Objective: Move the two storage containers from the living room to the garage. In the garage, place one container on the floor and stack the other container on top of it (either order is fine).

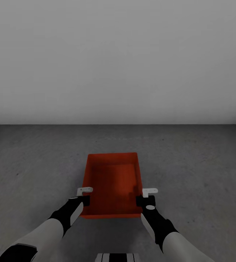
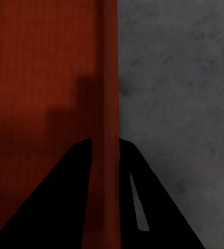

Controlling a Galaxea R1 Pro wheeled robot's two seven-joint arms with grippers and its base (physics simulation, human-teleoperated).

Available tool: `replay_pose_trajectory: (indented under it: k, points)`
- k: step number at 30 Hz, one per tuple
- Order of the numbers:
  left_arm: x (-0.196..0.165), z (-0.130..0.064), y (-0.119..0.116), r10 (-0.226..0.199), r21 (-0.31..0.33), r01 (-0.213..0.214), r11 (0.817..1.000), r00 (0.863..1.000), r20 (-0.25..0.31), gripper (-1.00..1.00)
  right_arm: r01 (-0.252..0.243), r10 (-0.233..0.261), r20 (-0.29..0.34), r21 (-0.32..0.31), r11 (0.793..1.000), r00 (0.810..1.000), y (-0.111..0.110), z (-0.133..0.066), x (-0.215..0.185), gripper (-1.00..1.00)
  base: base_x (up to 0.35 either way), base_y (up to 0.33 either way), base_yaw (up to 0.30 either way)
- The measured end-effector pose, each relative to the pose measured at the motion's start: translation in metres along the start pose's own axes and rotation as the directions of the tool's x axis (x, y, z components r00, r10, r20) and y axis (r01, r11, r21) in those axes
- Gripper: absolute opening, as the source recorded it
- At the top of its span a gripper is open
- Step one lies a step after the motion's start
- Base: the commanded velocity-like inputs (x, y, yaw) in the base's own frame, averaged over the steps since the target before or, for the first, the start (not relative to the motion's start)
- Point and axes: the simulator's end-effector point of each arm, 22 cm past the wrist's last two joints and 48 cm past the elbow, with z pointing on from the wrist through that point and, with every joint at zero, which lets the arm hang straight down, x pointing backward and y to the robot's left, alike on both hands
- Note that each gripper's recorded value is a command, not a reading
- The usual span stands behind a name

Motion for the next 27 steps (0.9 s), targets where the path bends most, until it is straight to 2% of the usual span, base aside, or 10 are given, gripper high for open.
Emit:
replay_pose_trajectory:
  k: [14,15,16,17,18,27]
  points:
    - [0.002,0.0,0.0,-0.002,0.0,0.002,1.0,1.0,-0.006,-1.0,0.002,-0.002,-0.005,0.0,1.0,1.0,0.0,0.0,0.001,-1.0,0.0,0.0,0.0]
    - [0.002,0.0,0.0,-0.001,0.0,0.001,1.0,1.0,-0.006,-1.0,0.002,-0.002,-0.006,-0.001,1.0,1.0,0.0,0.0,0.001,1.0,0.0,0.0,0.0]
    - [-0.003,0.001,0.006,-0.036,-0.006,0.036,0.999,0.999,0.009,1.0,-0.011,0.011,-0.012,-0.001,1.0,1.0,-0.001,0.0,0.003,1.0,0.0,0.0,0.0]
    - [-0.009,0.002,0.025,-0.046,-0.03,0.047,0.998,0.998,0.032,1.0,-0.015,0.015,-0.014,-0.006,1.0,1.0,0.0,0.0,0.004,1.0,0.0,0.0,0.0]
    - [-0.008,0.004,0.039,-0.031,-0.055,0.033,0.998,0.999,0.029,1.0,-0.014,0.014,-0.014,0.002,1.0,1.0,-0.003,0.001,0.004,1.0,0.0,0.0,0.0]
    - [-0.009,0.003,0.041,-0.026,-0.058,0.028,0.998,0.999,0.032,1.0,-0.012,0.012,-0.014,0.002,1.0,1.0,-0.003,0.001,0.004,1.0,0.0,0.0,0.0]
